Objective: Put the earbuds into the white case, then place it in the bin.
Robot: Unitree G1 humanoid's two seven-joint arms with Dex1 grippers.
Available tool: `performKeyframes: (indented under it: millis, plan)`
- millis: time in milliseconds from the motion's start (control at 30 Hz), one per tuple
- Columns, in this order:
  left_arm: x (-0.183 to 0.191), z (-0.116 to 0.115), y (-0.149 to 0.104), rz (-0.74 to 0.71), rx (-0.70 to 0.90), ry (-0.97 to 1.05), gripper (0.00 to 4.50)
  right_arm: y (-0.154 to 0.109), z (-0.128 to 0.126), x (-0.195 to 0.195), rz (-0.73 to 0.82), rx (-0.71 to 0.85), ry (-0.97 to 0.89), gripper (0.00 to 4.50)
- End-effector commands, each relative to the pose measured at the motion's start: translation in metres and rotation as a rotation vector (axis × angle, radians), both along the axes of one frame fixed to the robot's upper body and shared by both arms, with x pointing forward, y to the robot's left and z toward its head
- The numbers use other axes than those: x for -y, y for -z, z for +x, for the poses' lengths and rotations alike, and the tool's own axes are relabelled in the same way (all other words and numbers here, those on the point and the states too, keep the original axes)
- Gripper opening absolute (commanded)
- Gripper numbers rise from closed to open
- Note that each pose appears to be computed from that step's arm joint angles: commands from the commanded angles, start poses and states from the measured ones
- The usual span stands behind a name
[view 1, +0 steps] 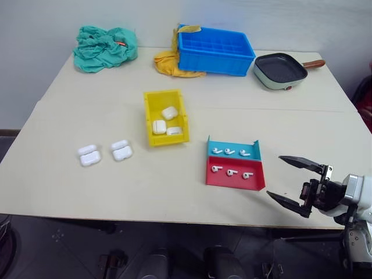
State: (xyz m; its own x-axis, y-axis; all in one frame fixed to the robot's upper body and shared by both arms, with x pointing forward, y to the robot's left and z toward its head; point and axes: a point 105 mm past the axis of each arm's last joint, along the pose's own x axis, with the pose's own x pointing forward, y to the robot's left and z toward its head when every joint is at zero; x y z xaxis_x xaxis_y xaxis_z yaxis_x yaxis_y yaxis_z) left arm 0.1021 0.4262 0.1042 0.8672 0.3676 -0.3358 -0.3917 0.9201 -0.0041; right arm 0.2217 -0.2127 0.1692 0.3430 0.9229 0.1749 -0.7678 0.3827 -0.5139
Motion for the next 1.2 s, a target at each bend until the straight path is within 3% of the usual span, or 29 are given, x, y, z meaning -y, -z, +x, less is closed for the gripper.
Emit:
performKeyframes:
  millis: [33,167,267,400,667,1200]
  plan:
    - [0.018,0.011,-0.027,-0.023,0.026,0.065,4.47,0.006,-0.005,-0.001,-0.055,0.042,-0.057,4.50]
    - [0.054,0.043,-0.047,-0.064,-0.015,0.191,4.47,0.004,0.001,-0.004,-0.055,0.016,-0.072,4.50]
    - [0.071,0.070,-0.060,-0.177,-0.016,0.162,4.47,0.004,0.003,-0.005,-0.056,-0.008,-0.087,4.50]
    - [0.101,0.109,-0.076,-0.133,-0.080,0.216,4.47,0.004,0.006,-0.007,-0.053,-0.024,-0.098,4.50]
    - [0.137,0.167,-0.069,-0.126,-0.064,0.061,4.47,0.006,0.012,-0.006,-0.054,-0.027,-0.086,4.50]
    - [0.152,0.196,-0.033,-0.124,-0.081,-0.101,4.47,0.012,0.006,0.003,-0.060,-0.039,-0.031,4.50]
